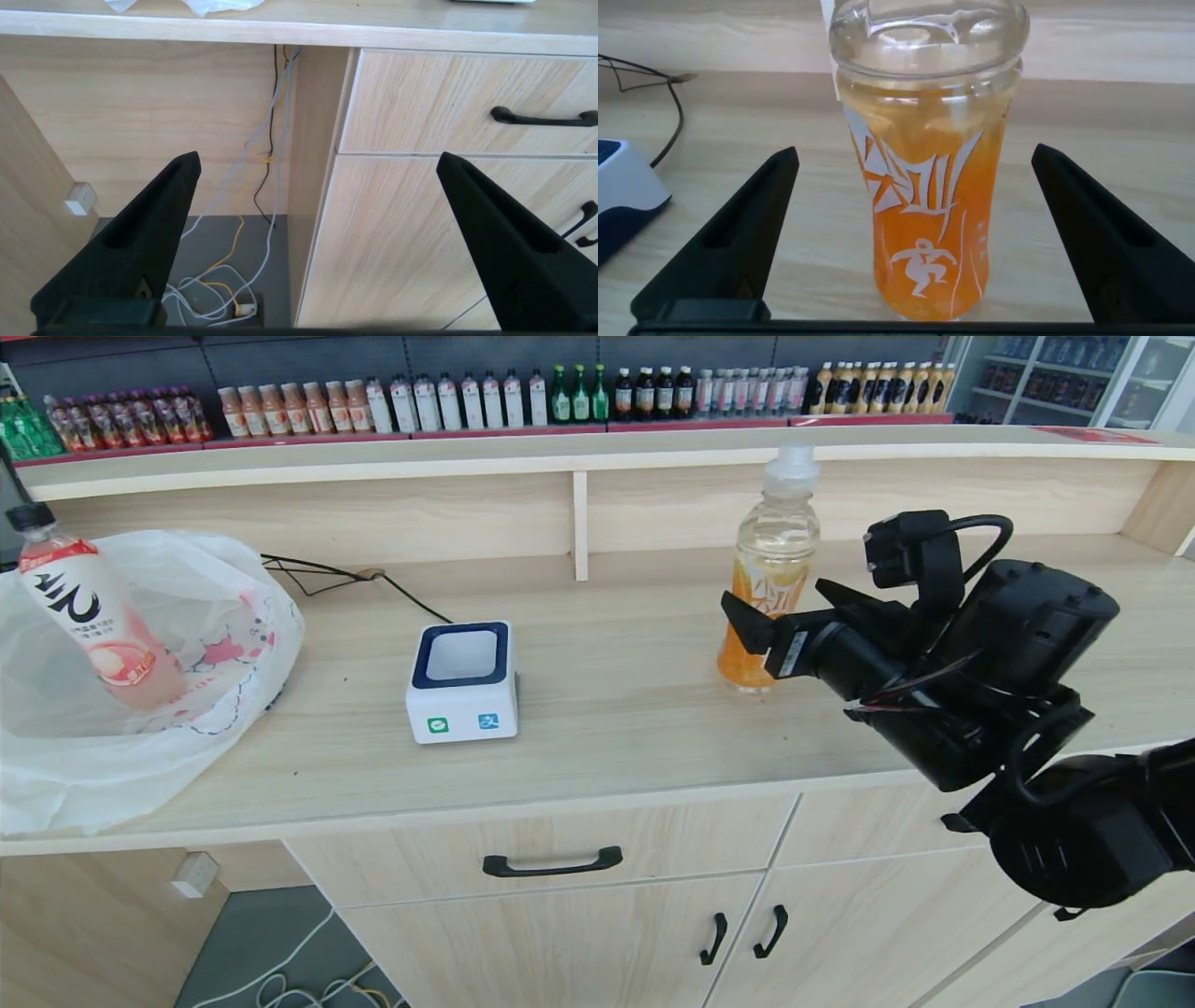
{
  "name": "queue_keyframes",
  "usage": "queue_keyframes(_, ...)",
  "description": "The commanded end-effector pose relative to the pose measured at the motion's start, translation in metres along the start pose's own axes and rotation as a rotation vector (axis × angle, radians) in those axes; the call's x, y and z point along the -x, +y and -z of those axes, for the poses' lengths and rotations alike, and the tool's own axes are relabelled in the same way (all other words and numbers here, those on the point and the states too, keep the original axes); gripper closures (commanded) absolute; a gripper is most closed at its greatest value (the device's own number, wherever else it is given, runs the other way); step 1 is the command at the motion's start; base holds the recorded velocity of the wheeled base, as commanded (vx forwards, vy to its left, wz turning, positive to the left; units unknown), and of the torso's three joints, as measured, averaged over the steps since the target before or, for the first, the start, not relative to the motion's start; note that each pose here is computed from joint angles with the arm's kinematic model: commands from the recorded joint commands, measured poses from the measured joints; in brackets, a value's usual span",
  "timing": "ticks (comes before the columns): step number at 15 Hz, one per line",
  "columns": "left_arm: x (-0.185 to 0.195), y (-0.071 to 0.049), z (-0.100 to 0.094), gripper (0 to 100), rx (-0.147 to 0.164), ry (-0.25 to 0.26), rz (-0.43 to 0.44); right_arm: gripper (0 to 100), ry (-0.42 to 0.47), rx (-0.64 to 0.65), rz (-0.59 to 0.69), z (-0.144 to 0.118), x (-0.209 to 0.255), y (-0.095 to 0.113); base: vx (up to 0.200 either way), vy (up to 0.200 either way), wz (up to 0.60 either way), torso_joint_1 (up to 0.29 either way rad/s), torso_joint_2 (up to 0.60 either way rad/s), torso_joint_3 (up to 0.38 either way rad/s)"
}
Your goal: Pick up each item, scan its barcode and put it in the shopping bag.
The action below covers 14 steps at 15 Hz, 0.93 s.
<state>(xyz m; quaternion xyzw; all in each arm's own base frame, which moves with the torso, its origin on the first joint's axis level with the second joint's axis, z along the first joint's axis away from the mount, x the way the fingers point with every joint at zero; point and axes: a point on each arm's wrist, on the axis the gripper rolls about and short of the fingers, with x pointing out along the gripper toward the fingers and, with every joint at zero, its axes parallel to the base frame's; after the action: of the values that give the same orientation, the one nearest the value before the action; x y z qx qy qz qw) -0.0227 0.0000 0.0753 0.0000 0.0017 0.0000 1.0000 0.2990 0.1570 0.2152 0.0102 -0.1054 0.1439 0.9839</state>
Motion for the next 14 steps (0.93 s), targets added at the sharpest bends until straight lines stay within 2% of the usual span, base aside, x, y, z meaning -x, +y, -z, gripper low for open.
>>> queue_keyframes(1,0.000,0.000,0.000,0,0.000,0.000,0.000,0,0.003,0.004,0.004,0.010,-0.016,0.002,0.000,0.000,0.00,0.000,0.00,0.000)
queue_keyframes(4,0.000,0.000,0.000,0,0.000,0.000,0.000,0,0.002,0.010,0.027,0.016,-0.034,-0.003,0.000,0.000,0.00,0.000,0.00,0.000)
queue_keyframes(6,0.000,0.000,0.000,0,0.000,0.000,0.000,0,0.038,0.023,0.034,0.017,-0.037,-0.006,0.000,0.000,0.00,0.000,0.00,0.000)
queue_keyframes(9,0.000,0.000,0.000,0,0.000,0.000,0.000,0,0.034,0.027,0.055,0.012,-0.046,-0.013,0.000,0.000,0.00,0.000,0.00,0.000)
queue_keyframes(14,0.000,0.000,0.000,0,0.000,0.000,0.000,0,0.022,0.032,0.051,0.006,-0.057,-0.012,0.000,0.000,0.00,0.000,0.00,0.000)
